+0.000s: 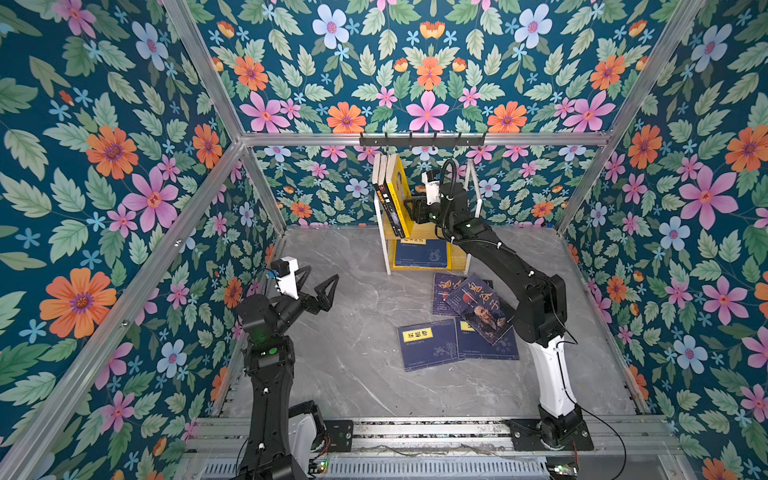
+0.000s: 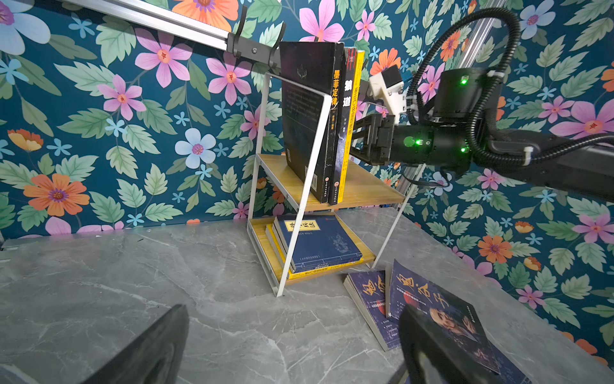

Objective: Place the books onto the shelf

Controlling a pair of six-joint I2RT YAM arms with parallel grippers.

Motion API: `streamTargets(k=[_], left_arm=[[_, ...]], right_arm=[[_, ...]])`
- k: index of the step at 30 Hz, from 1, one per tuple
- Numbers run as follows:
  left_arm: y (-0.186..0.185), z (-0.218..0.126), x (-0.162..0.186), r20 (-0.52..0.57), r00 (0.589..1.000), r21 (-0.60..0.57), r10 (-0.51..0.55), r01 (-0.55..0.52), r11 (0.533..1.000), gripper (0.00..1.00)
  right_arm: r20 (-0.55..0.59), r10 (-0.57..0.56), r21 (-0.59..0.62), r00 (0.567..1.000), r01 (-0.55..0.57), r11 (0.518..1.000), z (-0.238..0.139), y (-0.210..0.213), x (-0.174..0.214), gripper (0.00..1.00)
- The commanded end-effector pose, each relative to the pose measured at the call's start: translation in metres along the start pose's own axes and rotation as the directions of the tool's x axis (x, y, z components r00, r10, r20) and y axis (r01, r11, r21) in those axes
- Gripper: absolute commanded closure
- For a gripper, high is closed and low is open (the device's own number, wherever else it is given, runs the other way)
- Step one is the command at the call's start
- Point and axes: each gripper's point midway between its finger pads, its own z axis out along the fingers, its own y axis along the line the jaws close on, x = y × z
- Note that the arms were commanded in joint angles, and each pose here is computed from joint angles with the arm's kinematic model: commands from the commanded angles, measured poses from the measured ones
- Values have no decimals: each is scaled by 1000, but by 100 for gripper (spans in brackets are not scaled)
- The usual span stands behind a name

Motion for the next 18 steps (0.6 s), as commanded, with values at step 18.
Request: streamTargets(k=[18], left_arm=[[-1,-1,0,3,1000,2,8,-8,1000,0]], right_arm=[[-10,-174,-460,985,150,875,-59,25,14,7]])
